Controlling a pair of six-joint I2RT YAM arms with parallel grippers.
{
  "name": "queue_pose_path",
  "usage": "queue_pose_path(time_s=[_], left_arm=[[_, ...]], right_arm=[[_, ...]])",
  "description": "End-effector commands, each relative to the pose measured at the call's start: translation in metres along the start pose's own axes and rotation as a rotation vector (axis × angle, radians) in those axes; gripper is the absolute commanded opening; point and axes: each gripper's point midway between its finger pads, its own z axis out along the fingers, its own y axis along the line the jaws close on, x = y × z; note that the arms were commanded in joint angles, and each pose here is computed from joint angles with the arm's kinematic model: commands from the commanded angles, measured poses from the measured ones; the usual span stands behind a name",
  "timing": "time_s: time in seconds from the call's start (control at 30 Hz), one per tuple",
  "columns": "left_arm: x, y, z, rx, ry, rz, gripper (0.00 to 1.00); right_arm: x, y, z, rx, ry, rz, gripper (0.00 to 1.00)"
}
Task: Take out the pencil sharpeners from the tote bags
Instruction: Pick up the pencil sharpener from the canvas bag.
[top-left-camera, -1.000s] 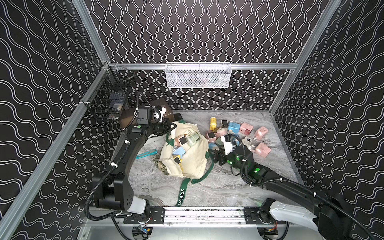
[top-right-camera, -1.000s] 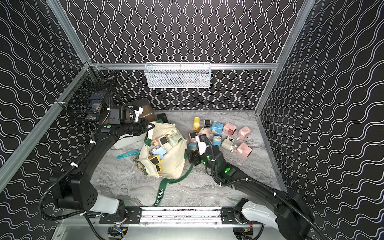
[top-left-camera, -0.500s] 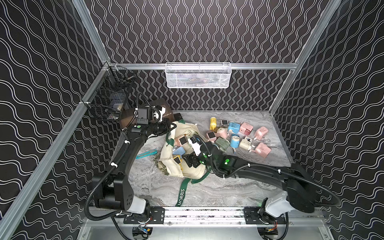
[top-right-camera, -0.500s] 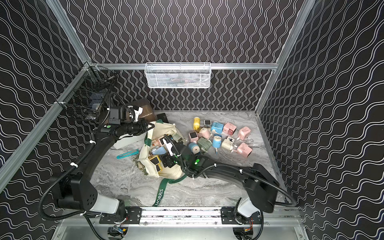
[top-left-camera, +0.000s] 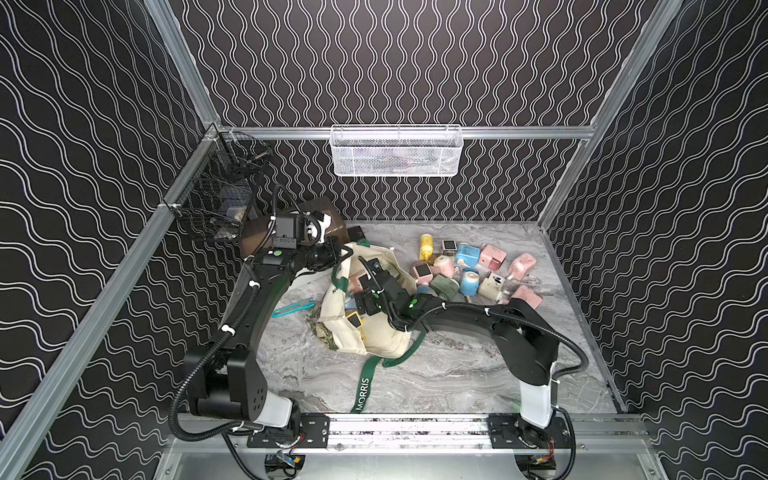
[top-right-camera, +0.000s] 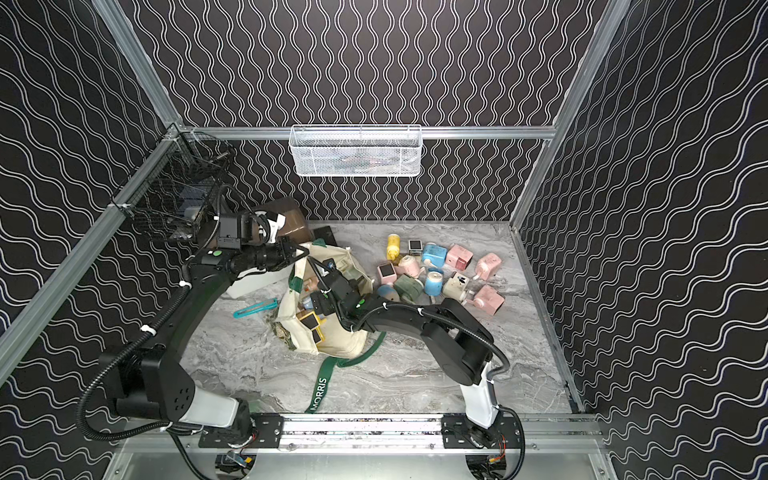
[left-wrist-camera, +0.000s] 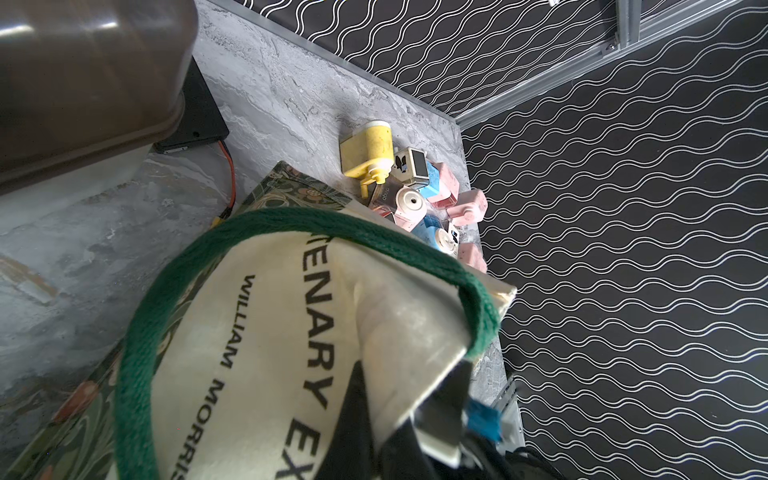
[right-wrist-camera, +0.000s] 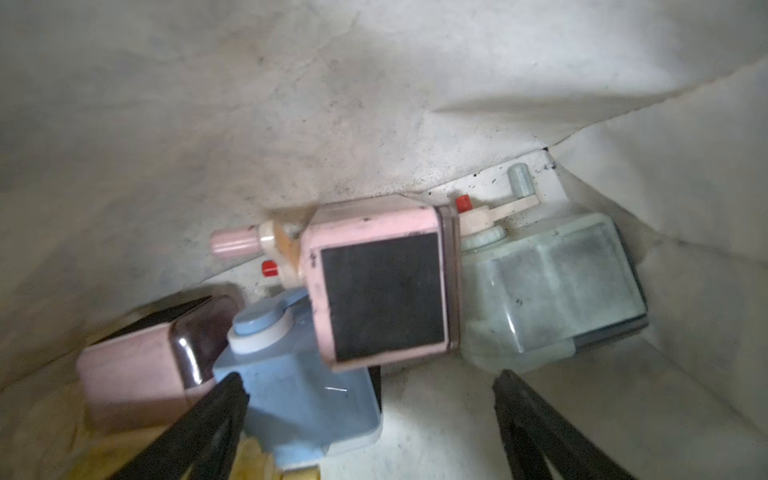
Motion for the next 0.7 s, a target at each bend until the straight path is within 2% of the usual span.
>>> queue_pose_path(time_s=[0.0,0.13,0.23,0.47,0.67], left_arm=[[-0.012,-0.017,-0.004,0.065,-0.038,0.063,0.00],[-0.013,-0.018,-0.004,0.068,-0.040,0.063,0.00],[-0.013,-0.018,-0.004,0.071,-0.040,0.062,0.00],[-0.013,-0.017,-0.003,0.070,-0.039,0.060,0.00],[-0.013,-0.015,-0.002,0.064,-0.035,0.056,0.00]], right_arm=[[-0.002,-0.006,0.019,-0.003,-0.003,0.041,0.94],[-0.002,-0.013,0.038,0.006,0.001,0.028,0.91],[-0.004,-0.011,0.047,-0.043,0.001,0.028,0.87],[-0.002,0.006,0.053,-0.155,0.010,0.012,0.67],[-0.004,0.016,0.038,-0.210,0.011,0.007,0.53]])
